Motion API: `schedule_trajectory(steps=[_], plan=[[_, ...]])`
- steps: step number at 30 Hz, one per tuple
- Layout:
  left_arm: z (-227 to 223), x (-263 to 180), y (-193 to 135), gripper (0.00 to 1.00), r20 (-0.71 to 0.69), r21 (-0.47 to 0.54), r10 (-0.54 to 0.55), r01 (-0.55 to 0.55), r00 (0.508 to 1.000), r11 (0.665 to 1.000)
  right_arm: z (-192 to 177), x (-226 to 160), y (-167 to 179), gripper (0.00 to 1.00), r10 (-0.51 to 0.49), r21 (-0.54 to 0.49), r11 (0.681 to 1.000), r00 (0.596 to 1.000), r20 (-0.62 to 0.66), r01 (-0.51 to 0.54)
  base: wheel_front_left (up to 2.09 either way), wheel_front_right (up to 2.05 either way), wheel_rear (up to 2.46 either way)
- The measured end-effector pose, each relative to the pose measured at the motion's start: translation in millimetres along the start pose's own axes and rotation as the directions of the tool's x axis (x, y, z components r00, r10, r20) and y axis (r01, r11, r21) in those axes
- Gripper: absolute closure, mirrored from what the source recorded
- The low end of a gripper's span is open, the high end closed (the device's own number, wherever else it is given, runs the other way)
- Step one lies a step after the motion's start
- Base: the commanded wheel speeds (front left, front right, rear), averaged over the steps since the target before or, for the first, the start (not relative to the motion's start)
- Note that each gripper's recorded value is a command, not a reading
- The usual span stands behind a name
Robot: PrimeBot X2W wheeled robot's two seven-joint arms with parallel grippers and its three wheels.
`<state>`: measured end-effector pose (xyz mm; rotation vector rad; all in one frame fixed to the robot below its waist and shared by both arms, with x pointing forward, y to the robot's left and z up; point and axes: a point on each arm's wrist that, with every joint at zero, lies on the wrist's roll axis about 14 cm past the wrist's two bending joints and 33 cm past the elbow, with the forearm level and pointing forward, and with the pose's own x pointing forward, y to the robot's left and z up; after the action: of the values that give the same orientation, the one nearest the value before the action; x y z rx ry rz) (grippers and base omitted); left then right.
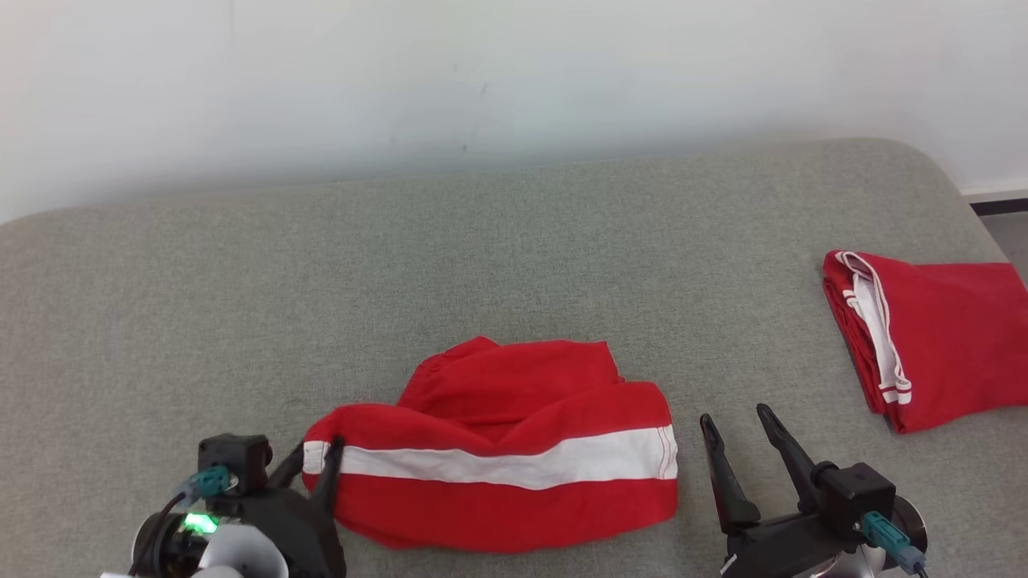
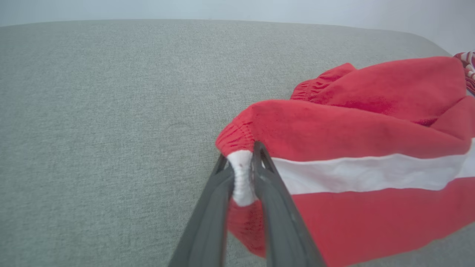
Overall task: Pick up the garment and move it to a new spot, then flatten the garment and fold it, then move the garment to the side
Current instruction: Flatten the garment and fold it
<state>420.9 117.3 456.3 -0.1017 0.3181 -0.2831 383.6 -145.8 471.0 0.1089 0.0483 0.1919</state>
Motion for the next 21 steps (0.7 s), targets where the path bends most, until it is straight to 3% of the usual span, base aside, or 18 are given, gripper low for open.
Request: schedule_trajectory(steps=[6,12,17,21], plan=[[5,-15,7,0.00,0.087,-0.056,0.047,-0.042,0.995,0.998,4,-9,-7,0.00,-0.026,0.000,1.000,1.000,0.012,0.026,0.00,0.00,0.00],[23,-42,26,0.00,0.235,-0.144,0.148,-0.116,0.961,0.983,11,-14,-15,0.00,-0.046,-0.007,0.999,0.998,0.033,0.046,0.00,0.00,0.00],[61,-68,40,0.00,0.388,-0.184,0.228,-0.167,0.893,0.969,19,-12,-18,0.00,-0.050,-0.019,0.998,0.997,0.059,0.051,0.00,0.00,0.00],[65,-97,50,0.00,0.454,-0.196,0.285,-0.218,0.844,0.956,24,-11,-14,0.00,-0.032,-0.038,0.999,0.997,0.072,0.035,0.00,0.00,0.00]])
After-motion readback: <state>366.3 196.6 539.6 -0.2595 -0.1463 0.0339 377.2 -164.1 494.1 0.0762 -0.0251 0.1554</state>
